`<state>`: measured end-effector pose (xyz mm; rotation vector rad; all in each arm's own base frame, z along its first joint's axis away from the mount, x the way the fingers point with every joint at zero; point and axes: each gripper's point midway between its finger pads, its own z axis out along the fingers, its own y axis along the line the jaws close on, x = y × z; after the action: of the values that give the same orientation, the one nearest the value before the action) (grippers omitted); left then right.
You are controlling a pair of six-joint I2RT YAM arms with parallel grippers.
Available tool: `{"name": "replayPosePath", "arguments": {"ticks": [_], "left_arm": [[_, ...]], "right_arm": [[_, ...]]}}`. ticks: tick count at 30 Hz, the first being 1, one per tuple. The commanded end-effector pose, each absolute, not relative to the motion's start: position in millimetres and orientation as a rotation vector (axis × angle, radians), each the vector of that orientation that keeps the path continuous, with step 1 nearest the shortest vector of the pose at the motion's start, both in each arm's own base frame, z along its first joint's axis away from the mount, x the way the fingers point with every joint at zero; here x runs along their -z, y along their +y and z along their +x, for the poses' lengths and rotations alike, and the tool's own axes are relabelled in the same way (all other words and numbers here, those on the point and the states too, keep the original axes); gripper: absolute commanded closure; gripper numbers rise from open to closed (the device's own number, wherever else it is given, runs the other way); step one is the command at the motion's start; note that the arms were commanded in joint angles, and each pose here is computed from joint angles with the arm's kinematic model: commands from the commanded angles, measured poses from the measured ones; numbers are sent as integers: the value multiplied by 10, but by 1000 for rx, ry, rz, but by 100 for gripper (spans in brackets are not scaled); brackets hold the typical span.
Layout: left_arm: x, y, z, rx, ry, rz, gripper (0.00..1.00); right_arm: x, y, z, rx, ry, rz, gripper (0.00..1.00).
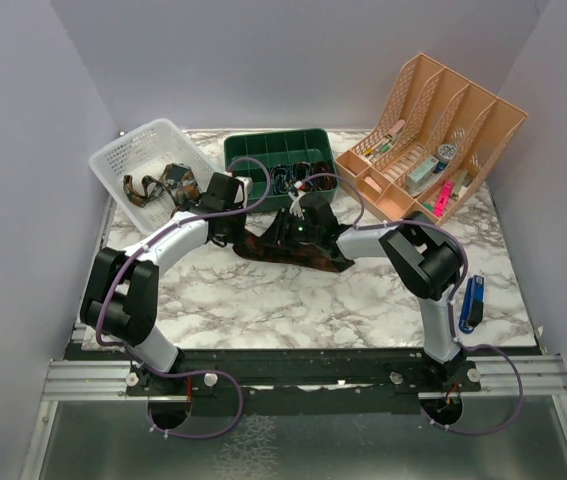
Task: Roll the ties
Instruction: Roll the tie at the center of the board.
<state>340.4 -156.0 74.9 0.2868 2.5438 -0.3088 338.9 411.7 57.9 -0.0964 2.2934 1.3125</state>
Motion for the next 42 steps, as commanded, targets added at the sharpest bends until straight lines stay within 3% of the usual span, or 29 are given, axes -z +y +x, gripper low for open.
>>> {"name": "replayPosePath", "arguments": {"ticks": [1, 11, 15, 32, 42], "left_arm": [[-833, -1613, 3419, 289, 2541, 302, 100], [-886, -1740, 3393, 121, 2540, 324, 100], [-888, -1776, 3384, 26, 2530, 324, 100], [-1029, -2033, 3386, -161, 2448, 361, 100], [-875, -2252, 3303, -322, 2416, 423, 100]], "right_arm": [[-333, 4130, 3319, -1301, 2378, -148, 73], [-415, 4086, 3304, -1301, 2369, -125, 71], [-626, 3988, 3337, -1303, 2349, -84, 66], [-532, 2739, 3183, -840, 2409, 176, 63], [-1087, 1959, 3151, -655, 2166, 345, 61]]}}
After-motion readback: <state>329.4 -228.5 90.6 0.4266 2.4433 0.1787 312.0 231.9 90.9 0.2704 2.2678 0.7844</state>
